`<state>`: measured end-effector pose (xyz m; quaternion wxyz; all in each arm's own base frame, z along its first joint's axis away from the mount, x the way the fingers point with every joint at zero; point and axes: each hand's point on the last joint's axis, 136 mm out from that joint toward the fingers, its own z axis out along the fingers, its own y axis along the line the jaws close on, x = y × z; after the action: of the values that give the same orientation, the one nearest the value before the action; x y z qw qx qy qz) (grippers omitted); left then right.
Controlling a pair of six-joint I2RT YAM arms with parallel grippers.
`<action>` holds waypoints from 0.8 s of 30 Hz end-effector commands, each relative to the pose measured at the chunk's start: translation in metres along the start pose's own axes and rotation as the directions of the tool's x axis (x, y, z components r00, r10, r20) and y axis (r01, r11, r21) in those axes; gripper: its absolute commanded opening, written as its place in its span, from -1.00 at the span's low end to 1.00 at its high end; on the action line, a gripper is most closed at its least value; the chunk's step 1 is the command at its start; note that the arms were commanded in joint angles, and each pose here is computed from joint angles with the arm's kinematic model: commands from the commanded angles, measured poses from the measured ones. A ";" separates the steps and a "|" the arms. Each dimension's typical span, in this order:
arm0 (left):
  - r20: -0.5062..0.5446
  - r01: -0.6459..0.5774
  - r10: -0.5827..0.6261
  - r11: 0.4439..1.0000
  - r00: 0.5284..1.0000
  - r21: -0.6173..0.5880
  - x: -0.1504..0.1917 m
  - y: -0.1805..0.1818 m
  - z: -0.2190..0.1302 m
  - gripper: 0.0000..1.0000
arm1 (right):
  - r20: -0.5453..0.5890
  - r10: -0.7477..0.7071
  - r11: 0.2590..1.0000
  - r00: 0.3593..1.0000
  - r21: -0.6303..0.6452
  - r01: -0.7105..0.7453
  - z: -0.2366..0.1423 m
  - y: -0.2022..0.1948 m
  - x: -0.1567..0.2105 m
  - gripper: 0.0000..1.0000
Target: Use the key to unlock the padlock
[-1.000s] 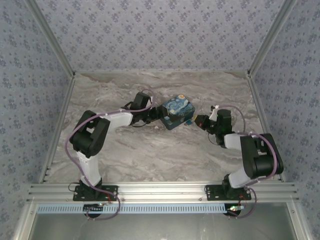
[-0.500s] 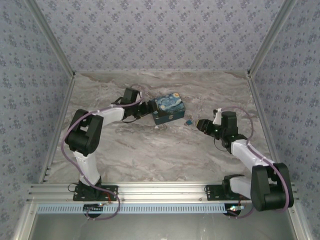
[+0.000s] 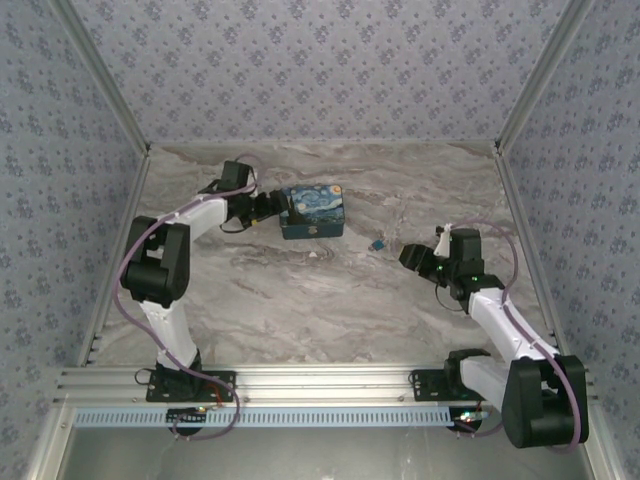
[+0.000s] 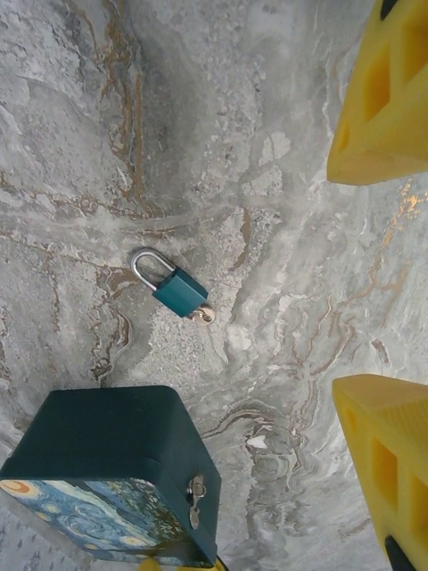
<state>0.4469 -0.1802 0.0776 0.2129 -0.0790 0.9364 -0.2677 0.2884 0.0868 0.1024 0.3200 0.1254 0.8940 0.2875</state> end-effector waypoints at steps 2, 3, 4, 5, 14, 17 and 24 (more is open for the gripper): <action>0.040 -0.053 0.052 0.999 0.998 0.003 -0.016 -0.013 -0.032 0.84 | 0.000 -0.004 1.000 1.000 0.029 0.004 -0.010 -0.002 -0.006 0.33; 0.058 -0.060 0.059 0.998 0.997 0.014 -0.019 -0.019 -0.043 0.85 | 0.002 -0.005 0.999 1.000 0.035 0.005 -0.012 -0.003 -0.007 0.38; 0.081 -0.070 0.068 0.997 0.994 0.024 -0.022 -0.023 -0.055 0.87 | 0.006 -0.007 0.999 1.000 0.039 0.006 -0.015 -0.003 -0.009 0.43; 0.114 -0.082 0.078 0.996 0.990 0.031 -0.024 -0.028 -0.070 0.89 | 0.010 -0.007 0.999 1.000 0.043 0.006 -0.018 -0.003 -0.012 0.48; 0.400 -0.126 0.139 0.990 0.906 -0.058 -0.002 -0.018 -0.183 0.99 | 0.134 -0.007 0.990 0.991 0.138 -0.012 -0.049 -0.025 -0.038 0.96; 0.488 -0.071 0.141 0.985 0.861 -0.158 0.010 0.012 -0.210 0.99 | 0.181 -0.012 0.978 0.983 0.207 -0.026 -0.058 -0.041 -0.049 1.00; 0.638 0.060 0.180 0.940 0.749 -0.335 0.040 0.074 -0.258 0.99 | 0.263 -0.280 0.885 0.923 0.444 0.142 -0.074 -0.071 -0.080 1.00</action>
<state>0.3062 -0.0374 0.2164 0.4880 -0.1505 0.8516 -0.1185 0.2909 -0.0116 0.1322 0.4077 0.1731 0.8894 0.1127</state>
